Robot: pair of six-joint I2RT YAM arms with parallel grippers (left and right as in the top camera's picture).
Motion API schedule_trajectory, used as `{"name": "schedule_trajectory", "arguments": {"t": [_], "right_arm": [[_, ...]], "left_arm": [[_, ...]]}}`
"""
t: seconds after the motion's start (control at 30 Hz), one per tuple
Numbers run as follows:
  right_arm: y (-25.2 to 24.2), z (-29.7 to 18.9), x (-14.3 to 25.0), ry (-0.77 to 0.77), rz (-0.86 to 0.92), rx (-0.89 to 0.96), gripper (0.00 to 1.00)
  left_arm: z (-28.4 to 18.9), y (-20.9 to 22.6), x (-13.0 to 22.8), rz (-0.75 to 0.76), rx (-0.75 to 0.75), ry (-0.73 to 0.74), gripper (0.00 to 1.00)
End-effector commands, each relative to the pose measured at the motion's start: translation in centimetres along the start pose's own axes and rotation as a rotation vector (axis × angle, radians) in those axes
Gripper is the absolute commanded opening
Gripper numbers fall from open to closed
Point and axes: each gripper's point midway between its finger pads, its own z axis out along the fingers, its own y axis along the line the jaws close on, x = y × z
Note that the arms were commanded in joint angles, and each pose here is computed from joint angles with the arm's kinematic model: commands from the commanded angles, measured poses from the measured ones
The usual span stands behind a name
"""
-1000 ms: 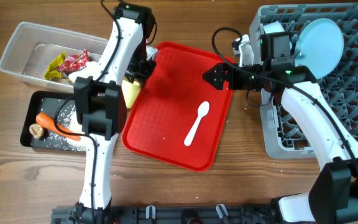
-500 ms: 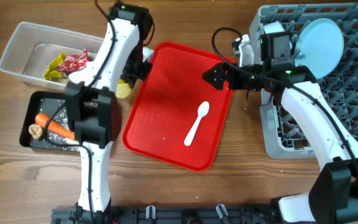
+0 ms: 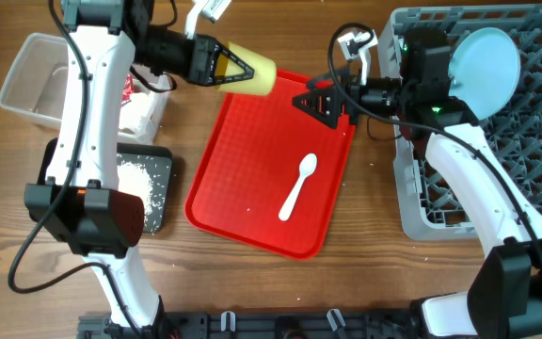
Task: Sort waste into correct bins and load items into the dishwasher rack
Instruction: 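Lift the yellow cup and carry it right toward the right gripper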
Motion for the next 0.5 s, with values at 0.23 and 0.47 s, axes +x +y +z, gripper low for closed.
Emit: {"name": "schedule_trajectory", "arguments": {"t": [0.23, 0.47], "right_arm": [[4.6, -0.6, -2.3, -0.033, -0.195, -0.220, 1.00], [4.5, -0.3, -4.0, -0.089, -0.243, -0.176, 0.97]], "left_arm": [[1.9, -3.9, -0.7, 0.257, 0.196, -0.059, 0.04], [2.7, -4.8, -0.6, 0.264, 0.224, -0.050, 0.04]]}}
